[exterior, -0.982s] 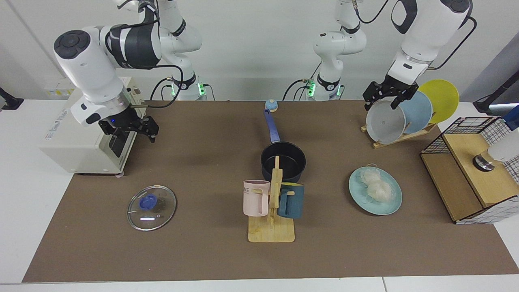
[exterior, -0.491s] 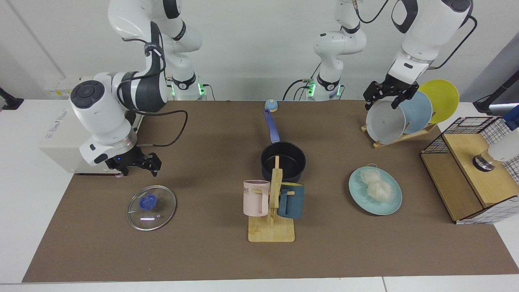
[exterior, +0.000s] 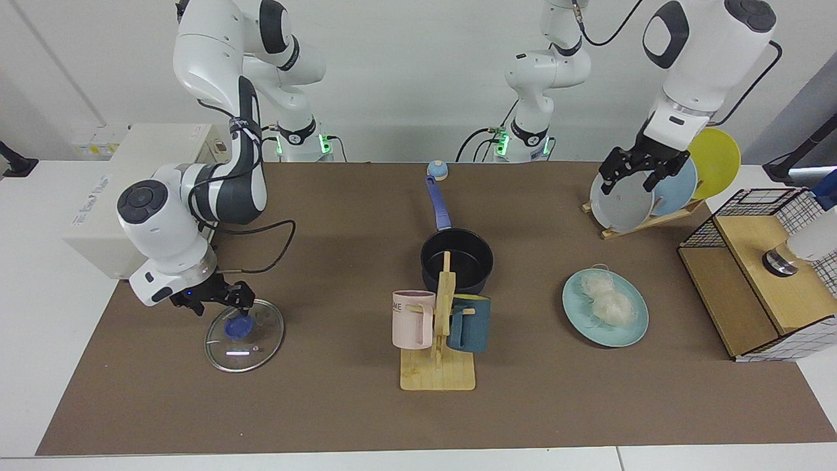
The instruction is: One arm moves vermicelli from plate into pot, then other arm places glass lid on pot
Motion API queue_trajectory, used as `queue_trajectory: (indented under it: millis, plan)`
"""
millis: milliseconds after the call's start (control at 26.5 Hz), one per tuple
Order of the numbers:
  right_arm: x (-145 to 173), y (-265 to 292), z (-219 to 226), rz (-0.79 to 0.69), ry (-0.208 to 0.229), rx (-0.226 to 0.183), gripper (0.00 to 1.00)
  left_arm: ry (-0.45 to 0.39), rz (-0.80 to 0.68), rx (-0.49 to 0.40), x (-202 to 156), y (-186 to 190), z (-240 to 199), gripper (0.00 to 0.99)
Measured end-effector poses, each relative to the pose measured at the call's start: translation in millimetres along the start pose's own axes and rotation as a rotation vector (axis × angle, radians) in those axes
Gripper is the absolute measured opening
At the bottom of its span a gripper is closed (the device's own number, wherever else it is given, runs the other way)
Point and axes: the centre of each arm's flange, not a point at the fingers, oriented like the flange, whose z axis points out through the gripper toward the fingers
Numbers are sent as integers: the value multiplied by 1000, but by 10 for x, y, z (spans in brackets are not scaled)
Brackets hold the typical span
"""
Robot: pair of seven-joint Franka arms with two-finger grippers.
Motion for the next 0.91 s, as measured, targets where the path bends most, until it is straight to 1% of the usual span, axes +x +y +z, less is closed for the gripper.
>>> queue_trajectory:
  millis: [151, 302, 491, 604, 718, 907]
  plan:
    - [65, -44, 48, -6, 11, 0, 1000, 17, -36, -5, 377, -203, 339, 991]
    - [150, -78, 60, -11, 23, -1, 1000, 29, -59, -8, 622, -270, 695, 991]
    - [253, -147, 155, -16, 30, 7, 1000, 20, -183, -9, 852, -331, 1071, 991]
    - [284, -173, 260, -19, 28, 7, 1000, 17, -255, -6, 977, -356, 1290, 991]
    - [309, -179, 370, -19, 36, 4, 1000, 23, -325, 0, 1081, -390, 1523, 991]
    - [315, -180, 473, -20, 33, 2, 1000, 28, -385, 19, 1182, -424, 1889, 991]
